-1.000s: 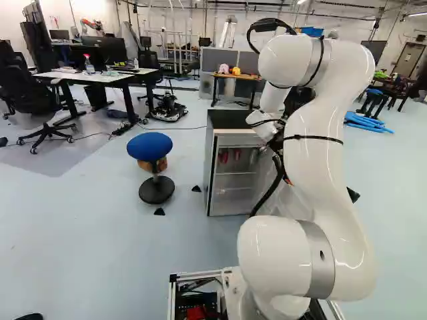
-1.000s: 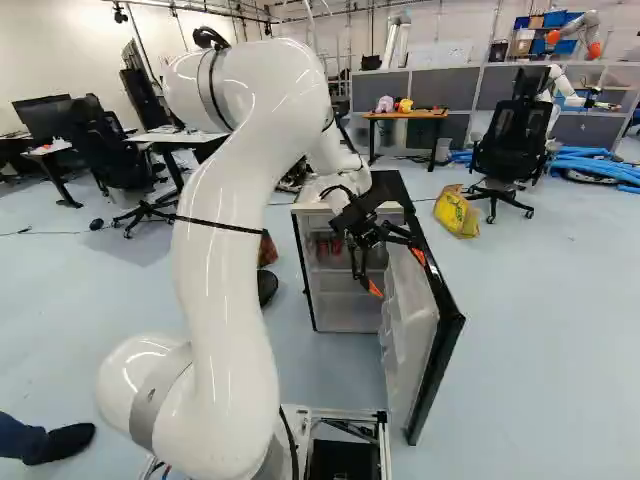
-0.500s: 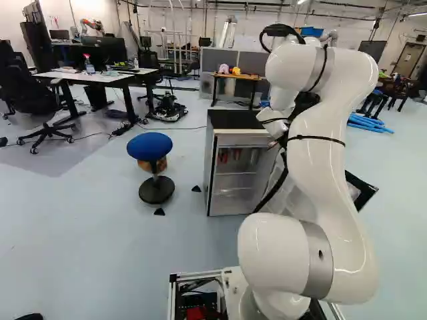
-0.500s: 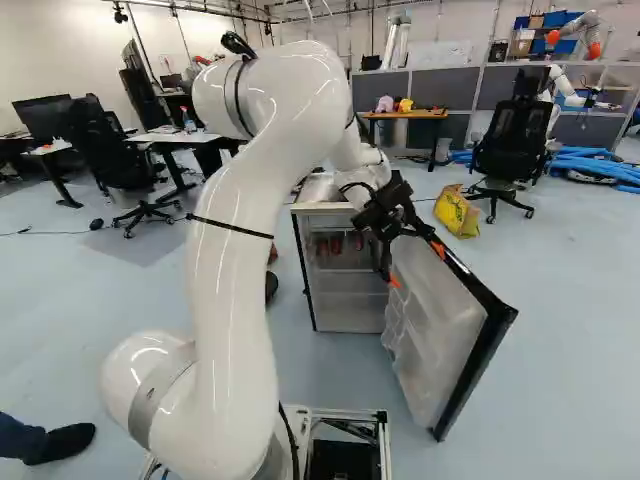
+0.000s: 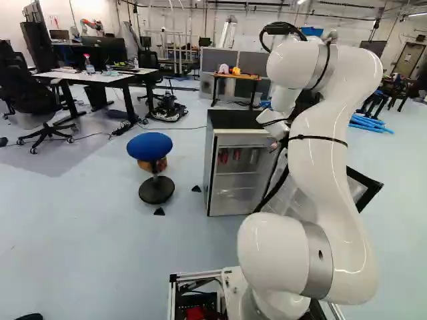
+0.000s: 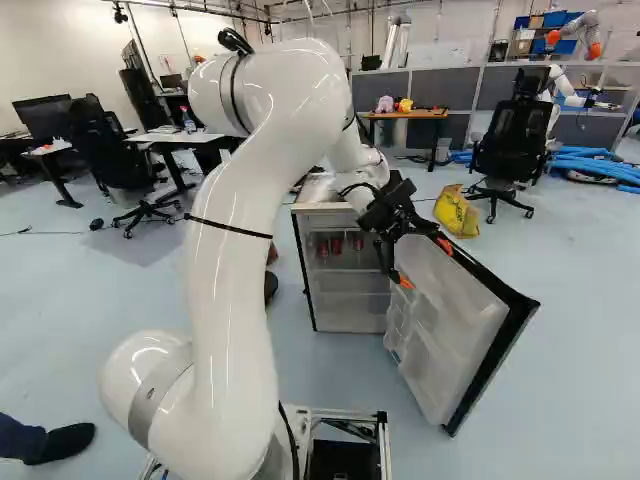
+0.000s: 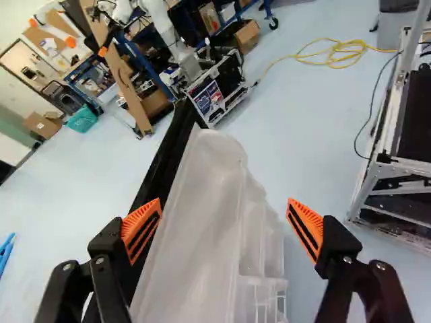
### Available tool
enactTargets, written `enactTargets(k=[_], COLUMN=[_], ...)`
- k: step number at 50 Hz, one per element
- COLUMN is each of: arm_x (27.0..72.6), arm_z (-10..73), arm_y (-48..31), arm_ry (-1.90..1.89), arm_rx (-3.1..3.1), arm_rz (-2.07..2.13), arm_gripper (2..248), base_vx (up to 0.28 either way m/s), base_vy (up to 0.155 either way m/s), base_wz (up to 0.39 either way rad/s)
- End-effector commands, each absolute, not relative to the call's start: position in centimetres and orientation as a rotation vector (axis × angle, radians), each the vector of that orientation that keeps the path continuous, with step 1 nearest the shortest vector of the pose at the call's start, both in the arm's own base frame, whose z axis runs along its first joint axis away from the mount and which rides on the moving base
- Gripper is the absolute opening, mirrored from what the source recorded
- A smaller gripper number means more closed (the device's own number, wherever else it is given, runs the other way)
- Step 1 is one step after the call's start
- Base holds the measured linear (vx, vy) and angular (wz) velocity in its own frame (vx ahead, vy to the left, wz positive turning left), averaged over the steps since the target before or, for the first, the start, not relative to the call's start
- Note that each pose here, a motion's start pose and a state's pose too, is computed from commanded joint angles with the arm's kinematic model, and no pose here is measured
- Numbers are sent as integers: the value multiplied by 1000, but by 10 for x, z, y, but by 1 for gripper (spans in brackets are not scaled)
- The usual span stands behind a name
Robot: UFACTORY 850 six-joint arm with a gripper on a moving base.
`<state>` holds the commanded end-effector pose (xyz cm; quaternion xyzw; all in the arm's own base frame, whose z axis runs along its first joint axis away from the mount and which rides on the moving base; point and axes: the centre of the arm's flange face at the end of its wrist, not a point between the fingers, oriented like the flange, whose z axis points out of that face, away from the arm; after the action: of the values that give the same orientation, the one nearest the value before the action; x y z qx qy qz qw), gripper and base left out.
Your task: Grab a drink from the fridge
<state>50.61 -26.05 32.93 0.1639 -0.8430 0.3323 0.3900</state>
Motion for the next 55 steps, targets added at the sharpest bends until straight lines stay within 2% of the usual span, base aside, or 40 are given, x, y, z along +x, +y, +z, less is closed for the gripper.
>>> enactTargets(k=[55], arm_x=[436], arm_z=[338], arm_y=[-218], arm_ry=[-1757], arm_rx=[1050], arm_rz=[1214], arm_gripper=[247], base_vx=[0], base_vy=[0], base_wz=[0])
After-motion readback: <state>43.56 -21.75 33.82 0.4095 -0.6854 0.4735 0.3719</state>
